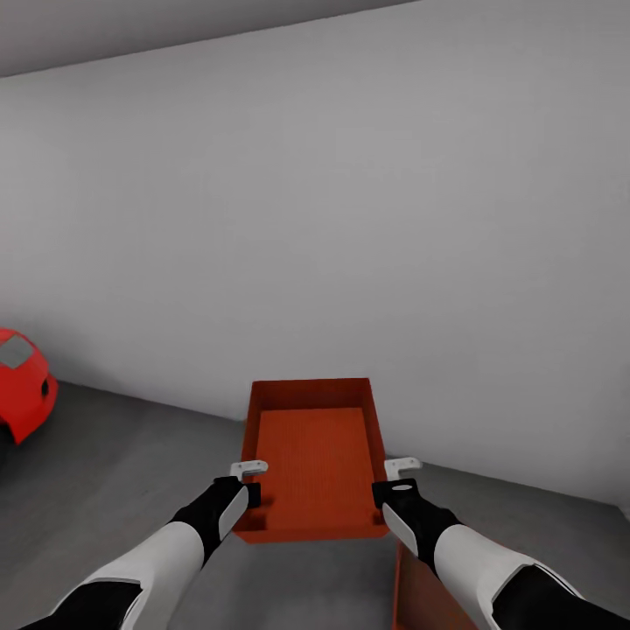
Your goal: Move the two storage containers from the living room to the garage. In the garage, place one container on the floor and stack the other container on top of it (either order is fine).
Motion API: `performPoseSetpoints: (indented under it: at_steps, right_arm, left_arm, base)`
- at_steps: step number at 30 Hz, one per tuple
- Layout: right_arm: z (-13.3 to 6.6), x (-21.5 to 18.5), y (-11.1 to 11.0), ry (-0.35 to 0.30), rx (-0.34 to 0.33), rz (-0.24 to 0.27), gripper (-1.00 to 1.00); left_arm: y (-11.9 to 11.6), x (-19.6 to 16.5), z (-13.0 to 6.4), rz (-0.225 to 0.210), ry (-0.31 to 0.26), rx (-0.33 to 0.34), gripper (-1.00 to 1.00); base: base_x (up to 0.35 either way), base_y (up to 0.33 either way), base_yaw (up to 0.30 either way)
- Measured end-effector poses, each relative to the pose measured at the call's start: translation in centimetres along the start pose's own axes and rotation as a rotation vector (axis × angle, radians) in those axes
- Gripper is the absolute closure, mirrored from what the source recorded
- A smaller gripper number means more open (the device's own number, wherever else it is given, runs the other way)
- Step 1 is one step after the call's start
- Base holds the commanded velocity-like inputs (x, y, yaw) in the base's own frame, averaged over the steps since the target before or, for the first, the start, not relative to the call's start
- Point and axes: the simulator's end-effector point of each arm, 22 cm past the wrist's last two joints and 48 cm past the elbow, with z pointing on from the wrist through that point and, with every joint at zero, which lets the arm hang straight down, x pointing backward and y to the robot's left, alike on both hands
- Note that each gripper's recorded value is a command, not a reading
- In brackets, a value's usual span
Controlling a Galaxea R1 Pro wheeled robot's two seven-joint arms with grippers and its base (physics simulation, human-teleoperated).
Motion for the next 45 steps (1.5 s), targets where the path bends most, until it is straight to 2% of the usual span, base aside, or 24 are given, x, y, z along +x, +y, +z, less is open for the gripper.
performPoseSetpoints:
  at_steps: [5, 15, 30, 36, 45]
  right_arm:
    - [0.03, -0.05, 0.02, -0.001, 0.000, 0.000, 1.00]
    - [0.04, -0.13, 0.01, -0.002, 0.000, 0.000, 1.00]
    - [0.03, -0.03, 0.02, 0.000, 0.000, 0.001, 1.00]
    - [0.01, -0.04, 0.03, 0.000, 0.000, 0.001, 1.00]
    - [0.00, -0.06, 0.03, -0.001, 0.000, 0.001, 1.00]
  left_arm:
    - [0.01, -0.05, 0.04, 0.000, -0.001, 0.000, 1.00]
    - [0.00, -0.11, 0.05, 0.001, -0.002, 0.001, 1.00]
    - [0.01, -0.06, 0.03, 0.002, -0.001, 0.000, 1.00]
    - [0.02, -0.06, 0.01, 0.001, -0.001, 0.000, 1.00]
    - [0.03, -0.06, 0.00, 0.001, -0.001, 0.000, 1.00]
  base:
    - [0.211, 0.000, -0.225]
    - [0.017, 0.000, -0.076]
    - [0.011, 0.000, -0.242]
    - [0.196, -0.120, -0.188]
    - [0.247, -0.168, -0.016]
